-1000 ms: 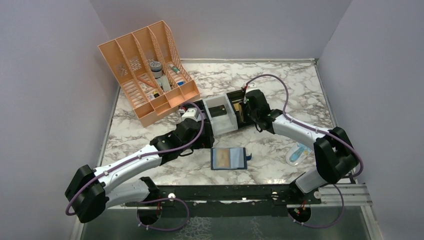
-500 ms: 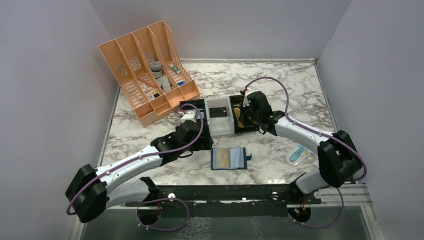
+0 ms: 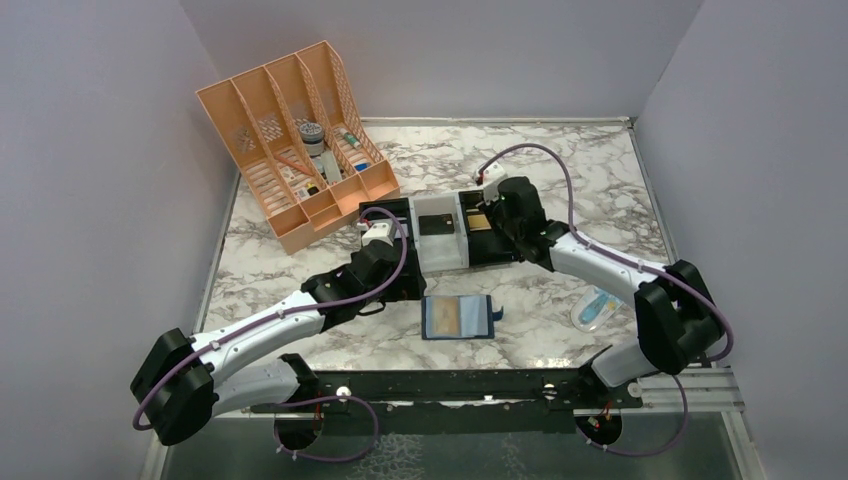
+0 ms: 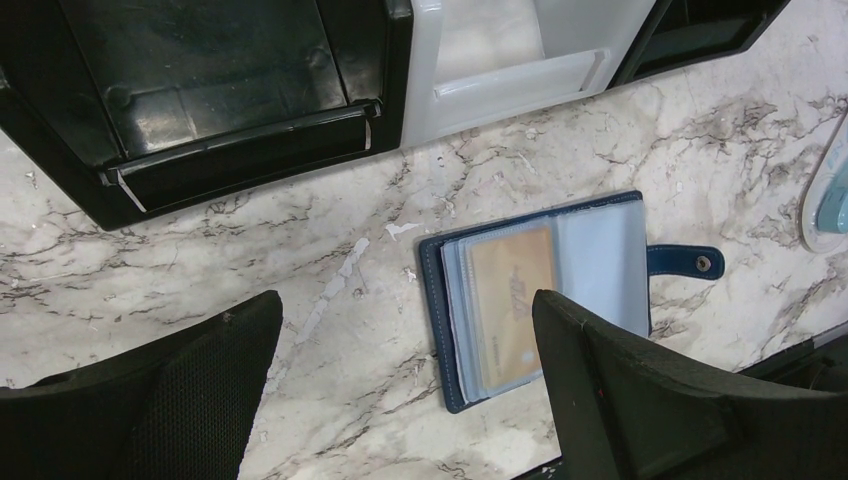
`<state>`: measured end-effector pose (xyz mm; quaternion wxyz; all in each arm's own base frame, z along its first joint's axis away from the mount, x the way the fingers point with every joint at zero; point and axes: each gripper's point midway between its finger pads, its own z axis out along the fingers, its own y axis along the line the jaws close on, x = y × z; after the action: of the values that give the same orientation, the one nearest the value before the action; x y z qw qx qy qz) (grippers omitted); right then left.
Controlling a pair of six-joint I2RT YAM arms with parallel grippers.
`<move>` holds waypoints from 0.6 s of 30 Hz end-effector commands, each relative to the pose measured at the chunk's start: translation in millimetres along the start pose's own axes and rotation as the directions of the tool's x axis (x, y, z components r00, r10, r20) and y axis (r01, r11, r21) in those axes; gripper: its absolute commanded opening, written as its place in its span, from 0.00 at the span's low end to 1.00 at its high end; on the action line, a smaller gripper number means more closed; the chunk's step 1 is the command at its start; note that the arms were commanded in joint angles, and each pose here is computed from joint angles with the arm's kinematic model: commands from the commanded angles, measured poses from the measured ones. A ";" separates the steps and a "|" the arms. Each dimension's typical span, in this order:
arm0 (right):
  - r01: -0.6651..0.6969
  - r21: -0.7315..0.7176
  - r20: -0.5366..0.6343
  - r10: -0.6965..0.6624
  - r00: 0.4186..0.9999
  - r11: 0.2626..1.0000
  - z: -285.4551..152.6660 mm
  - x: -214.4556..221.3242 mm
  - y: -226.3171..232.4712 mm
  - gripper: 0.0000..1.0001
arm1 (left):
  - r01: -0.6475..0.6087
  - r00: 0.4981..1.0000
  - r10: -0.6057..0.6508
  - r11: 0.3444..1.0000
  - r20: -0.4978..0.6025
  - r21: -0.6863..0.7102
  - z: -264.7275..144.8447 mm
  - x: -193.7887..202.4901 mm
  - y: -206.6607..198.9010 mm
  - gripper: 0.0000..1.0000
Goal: Take the credit cards out of the card holder
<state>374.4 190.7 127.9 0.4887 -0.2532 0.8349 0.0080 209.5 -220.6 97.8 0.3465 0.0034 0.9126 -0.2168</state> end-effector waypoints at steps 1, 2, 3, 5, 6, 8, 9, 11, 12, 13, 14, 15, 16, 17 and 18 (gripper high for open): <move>0.263 0.060 0.125 -0.269 0.955 0.963 17.1 -25.7 -13.6 0.01 | -0.013 1.000 0.014 1.000 0.026 -0.012 -0.3 -9.1 0.5 0.99; 0.314 0.042 0.136 -0.317 0.939 0.949 20.3 -24.8 -9.7 0.01 | -0.015 1.000 0.015 1.000 0.025 -0.010 -0.3 -8.6 0.5 0.99; 0.369 0.017 0.134 -0.367 0.920 0.929 24.4 -21.2 -5.3 0.01 | -0.016 1.000 0.016 1.000 0.024 -0.009 -0.1 -7.8 0.8 0.99; 0.415 0.037 0.111 -0.416 0.902 0.909 32.4 -21.6 -9.5 0.01 | -0.019 1.000 0.019 1.000 0.022 -0.008 -0.3 -7.6 1.0 0.99; 0.444 0.038 0.092 -0.445 0.891 0.895 36.3 -19.3 -11.3 0.01 | -0.019 1.000 0.019 1.000 0.022 -0.007 -0.7 -7.6 1.0 0.99; 0.495 0.013 0.073 -0.495 0.866 0.869 43.0 -12.0 -9.1 0.01 | -0.019 1.000 0.019 1.000 0.023 -0.004 -1.9 -7.7 0.9 0.99; 0.517 -0.001 0.073 -0.515 0.854 0.856 44.9 -9.0 -7.3 0.01 | -0.017 1.000 0.017 1.000 0.026 -0.003 -2.8 -8.4 0.8 0.99; 0.534 -0.010 0.067 -0.533 0.844 0.845 47.1 -6.6 -11.5 0.01 | -0.016 0.999 0.017 1.000 0.032 -0.008 -4.2 -9.5 2.6 0.99; 0.551 -0.024 0.063 -0.549 0.834 0.834 47.8 -5.5 -12.2 0.01 | -0.018 0.999 0.019 1.000 0.034 -0.013 -5.2 -9.7 3.9 0.99; 0.569 -0.033 0.068 -0.566 0.822 0.822 48.2 -6.1 -12.0 0.01 | -0.019 0.999 0.019 1.000 0.036 -0.019 -5.9 -10.1 5.2 0.99; 0.586 -0.036 0.075 -0.583 0.809 0.809 48.5 -6.3 -12.5 0.01 | -0.018 0.999 0.019 1.000 0.040 -0.026 -6.3 -10.5 6.9 0.99; 0.601 -0.042 0.083 -0.597 0.798 0.798 48.8 -5.3 -11.5 0.01 | -0.018 0.999 0.019 0.999 0.044 -0.028 -6.8 -11.0 7.4 0.99; 0.607 -0.047 0.097 -0.602 0.793 0.793 49.7 -5.8 -9.7 0.01 | -0.018 0.999 0.019 0.999 0.045 -0.029 -7.1 -11.1 7.7 0.99; 0.606 -0.049 0.103 -0.599 0.794 0.794 51.2 -5.7 -8.9 0.01 | -0.018 0.999 0.019 0.999 0.046 -0.029 -7.0 -11.3 7.9 0.99; 0.600 -0.059 0.110 -0.592 0.798 0.798 53.4 -6.3 -6.8 0.01 | -0.016 0.999 0.017 1.000 0.048 -0.026 -6.9 -11.8 7.1 0.99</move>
<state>411.0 187.3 93.5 0.4670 -0.4966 0.7236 -0.1080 210.7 -216.6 100.5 0.3532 0.0059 0.9111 -0.2124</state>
